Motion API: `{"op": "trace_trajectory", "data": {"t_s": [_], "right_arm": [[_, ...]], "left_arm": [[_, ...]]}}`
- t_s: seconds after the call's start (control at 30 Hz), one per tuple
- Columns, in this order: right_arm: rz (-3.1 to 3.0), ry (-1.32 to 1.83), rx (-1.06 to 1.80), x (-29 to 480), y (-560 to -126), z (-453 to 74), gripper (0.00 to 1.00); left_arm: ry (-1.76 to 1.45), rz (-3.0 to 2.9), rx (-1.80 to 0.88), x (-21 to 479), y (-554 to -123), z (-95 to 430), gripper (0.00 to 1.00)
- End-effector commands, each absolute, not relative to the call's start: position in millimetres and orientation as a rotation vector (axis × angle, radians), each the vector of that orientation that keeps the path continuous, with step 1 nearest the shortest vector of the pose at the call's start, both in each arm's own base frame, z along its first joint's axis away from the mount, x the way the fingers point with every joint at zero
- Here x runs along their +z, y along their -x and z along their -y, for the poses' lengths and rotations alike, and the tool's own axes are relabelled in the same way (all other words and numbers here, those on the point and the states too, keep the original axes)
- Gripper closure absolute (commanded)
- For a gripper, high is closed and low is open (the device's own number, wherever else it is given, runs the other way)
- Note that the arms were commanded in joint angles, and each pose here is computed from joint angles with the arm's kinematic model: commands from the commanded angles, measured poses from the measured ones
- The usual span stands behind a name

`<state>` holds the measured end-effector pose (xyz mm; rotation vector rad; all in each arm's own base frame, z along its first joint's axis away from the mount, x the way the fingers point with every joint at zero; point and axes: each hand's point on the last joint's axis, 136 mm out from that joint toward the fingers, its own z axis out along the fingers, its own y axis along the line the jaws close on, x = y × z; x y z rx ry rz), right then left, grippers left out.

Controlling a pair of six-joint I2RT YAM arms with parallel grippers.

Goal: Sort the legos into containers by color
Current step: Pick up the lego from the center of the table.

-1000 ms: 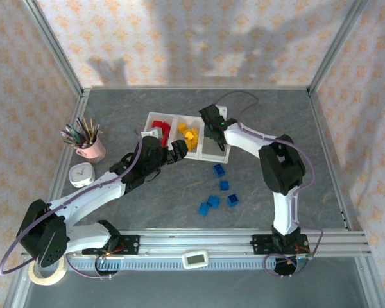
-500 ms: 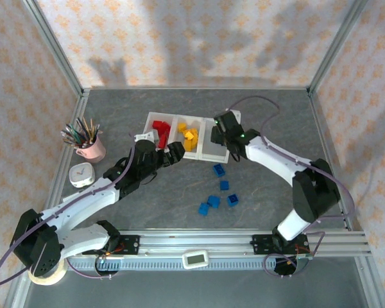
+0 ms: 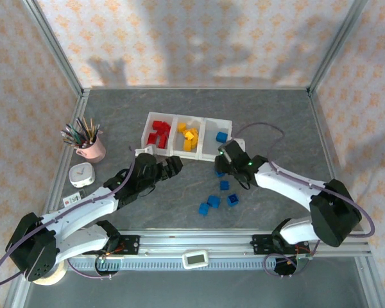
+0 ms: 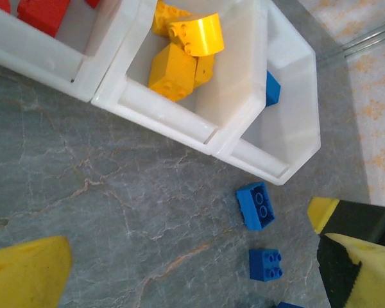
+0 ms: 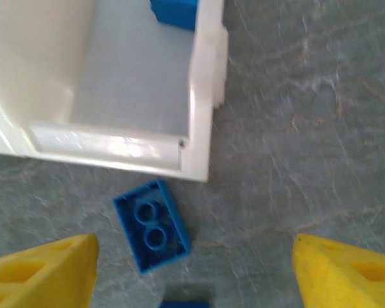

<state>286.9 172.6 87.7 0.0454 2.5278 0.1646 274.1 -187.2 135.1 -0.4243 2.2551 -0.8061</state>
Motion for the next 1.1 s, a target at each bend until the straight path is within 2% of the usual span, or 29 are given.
{"op": "trace_trajectory", "data": {"t_s": [0.0,0.3,1.07], "right_arm": [[-2.532,-0.049,0.2,78.5,-281.6,-175.7,0.2],[-2.563,0.064,0.23,52.5,-283.3,-197.7,0.2],[-2.589,0.251,0.169,26.1,-296.4,-227.2,0.58]], "left_arm": [[0.462,-2.202,-0.836,142.6,-277.7,187.6,0.01],[0.486,-2.186,-0.807,143.1,-279.9,182.6,0.01],[0.476,-2.188,-0.771,144.3,-281.9,179.9,0.01]]}}
